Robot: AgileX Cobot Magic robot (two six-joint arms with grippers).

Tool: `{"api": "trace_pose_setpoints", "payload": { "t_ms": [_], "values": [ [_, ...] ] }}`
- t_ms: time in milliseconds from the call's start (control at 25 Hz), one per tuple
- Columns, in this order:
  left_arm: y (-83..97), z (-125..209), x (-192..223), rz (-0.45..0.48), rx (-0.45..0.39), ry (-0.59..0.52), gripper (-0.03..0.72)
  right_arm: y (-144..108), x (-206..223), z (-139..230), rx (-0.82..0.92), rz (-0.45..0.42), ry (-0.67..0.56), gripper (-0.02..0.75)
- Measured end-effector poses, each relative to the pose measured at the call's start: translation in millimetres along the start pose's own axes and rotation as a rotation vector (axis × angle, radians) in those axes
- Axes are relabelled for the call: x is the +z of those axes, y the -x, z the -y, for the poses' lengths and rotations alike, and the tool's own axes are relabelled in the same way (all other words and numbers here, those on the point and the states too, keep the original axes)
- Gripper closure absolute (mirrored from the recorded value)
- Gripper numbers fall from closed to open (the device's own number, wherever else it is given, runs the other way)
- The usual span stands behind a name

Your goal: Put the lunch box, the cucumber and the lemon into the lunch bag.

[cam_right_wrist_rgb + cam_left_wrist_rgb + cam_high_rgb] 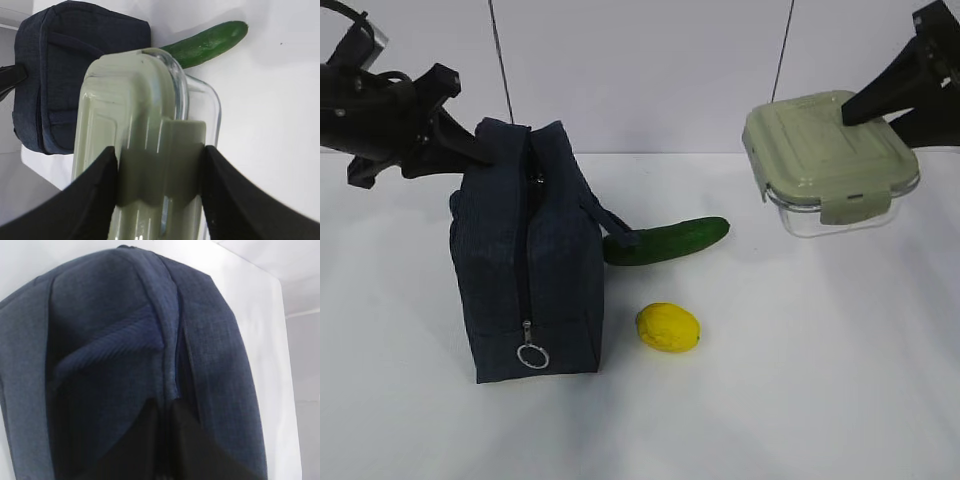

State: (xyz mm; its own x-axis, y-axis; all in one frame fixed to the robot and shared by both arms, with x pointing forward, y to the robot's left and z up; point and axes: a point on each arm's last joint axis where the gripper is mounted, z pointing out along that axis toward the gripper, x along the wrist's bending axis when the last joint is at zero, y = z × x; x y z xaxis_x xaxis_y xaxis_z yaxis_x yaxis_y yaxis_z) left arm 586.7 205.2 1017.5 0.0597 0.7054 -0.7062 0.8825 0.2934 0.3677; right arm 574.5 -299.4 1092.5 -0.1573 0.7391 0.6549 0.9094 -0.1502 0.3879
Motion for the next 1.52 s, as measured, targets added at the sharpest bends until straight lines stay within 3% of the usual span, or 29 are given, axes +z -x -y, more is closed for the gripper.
{"api": "trace_pose_setpoints", "payload": {
  "t_ms": [360, 600, 1200, 1520],
  "values": [
    [8.7, 4, 0, -0.006, 0.034, 0.001, 0.676, -68, 25, -7, -0.064, 0.016, -0.014, 0.342],
    [8.2, 4, -3, -0.034, 0.035, -0.002, 0.676, -106, 53, -1, -0.083, -0.018, -0.009, 0.342],
    [12.4, 4, -15, -0.076, 0.051, 0.017, 0.676, -157, 116, -1, -0.119, -0.029, -0.019, 0.343],
    [15.9, 4, -20, -0.077, 0.063, 0.027, 0.676, -154, 145, -7, -0.138, 0.037, -0.046, 0.342]
  ]
}}
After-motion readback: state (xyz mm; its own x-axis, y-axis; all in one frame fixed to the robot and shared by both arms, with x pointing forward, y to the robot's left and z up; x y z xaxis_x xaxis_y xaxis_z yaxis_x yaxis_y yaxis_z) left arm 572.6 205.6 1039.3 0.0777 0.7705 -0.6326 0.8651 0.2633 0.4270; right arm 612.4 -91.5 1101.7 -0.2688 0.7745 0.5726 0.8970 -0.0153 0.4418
